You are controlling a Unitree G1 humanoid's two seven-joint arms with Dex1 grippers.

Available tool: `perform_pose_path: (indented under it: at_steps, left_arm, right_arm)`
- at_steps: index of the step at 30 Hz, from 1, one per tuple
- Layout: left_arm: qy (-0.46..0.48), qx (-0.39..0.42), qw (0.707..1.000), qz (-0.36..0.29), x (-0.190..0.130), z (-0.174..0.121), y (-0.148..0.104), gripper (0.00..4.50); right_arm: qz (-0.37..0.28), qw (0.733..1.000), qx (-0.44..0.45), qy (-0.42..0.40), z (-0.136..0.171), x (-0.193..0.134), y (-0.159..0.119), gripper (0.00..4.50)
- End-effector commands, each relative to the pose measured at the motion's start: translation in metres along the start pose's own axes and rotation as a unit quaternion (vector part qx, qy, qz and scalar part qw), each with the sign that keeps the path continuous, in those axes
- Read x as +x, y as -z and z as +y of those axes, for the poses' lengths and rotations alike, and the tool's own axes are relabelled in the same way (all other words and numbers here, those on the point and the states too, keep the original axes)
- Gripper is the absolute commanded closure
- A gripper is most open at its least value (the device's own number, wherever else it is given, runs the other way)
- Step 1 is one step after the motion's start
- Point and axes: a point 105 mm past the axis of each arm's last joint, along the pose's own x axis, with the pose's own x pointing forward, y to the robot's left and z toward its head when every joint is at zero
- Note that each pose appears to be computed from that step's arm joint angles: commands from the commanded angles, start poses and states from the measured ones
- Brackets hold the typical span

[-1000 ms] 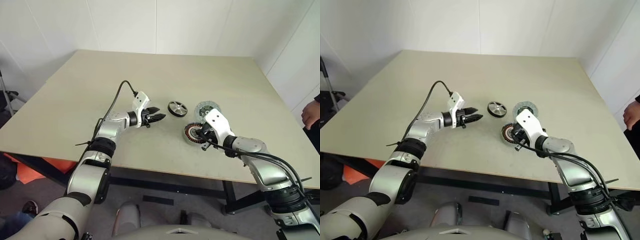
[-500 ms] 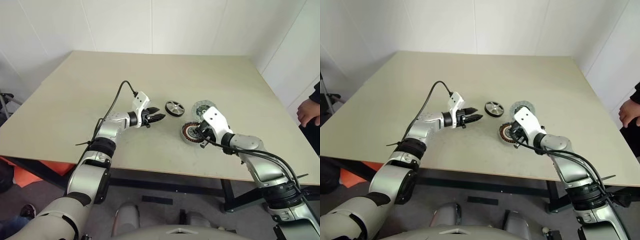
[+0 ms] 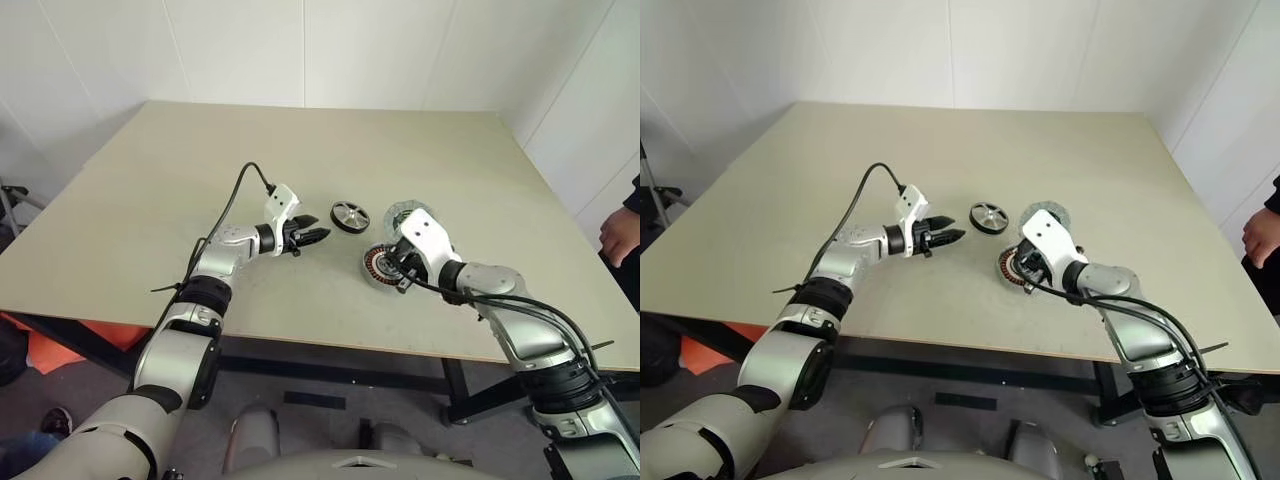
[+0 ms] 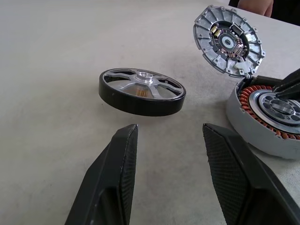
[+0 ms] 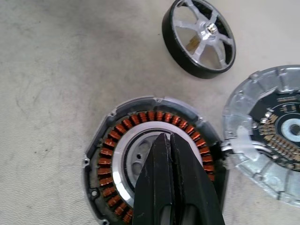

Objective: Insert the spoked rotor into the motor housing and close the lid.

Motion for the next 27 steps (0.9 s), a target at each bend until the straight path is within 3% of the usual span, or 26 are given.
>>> perform_pose_path:
  at_steps: [1, 5, 15, 27]
  left_arm:
    - [-0.003, 0.017, 1.000, -0.016, -0.001, 0.003, -0.012, 2.16]
    - [-0.008, 0.016, 1.000, -0.015, -0.003, 0.005, -0.012, 2.16]
    - [-0.015, 0.014, 1.000, -0.012, -0.004, 0.007, -0.008, 2.16]
    - [-0.018, 0.013, 1.000, -0.007, -0.004, 0.008, -0.006, 2.16]
  right_arm:
    - [0.007, 0.999, 0.034, -0.010, 0.007, 0.007, 0.012, 4.46]
    - [0.032, 0.998, 0.043, 0.014, 0.001, 0.011, 0.027, 4.46]
    - [-0.015, 1.000, 0.000, 0.022, -0.010, -0.001, -0.009, 4.46]
    - [-0.036, 0.998, -0.026, 0.032, -0.017, -0.007, -0.029, 4.46]
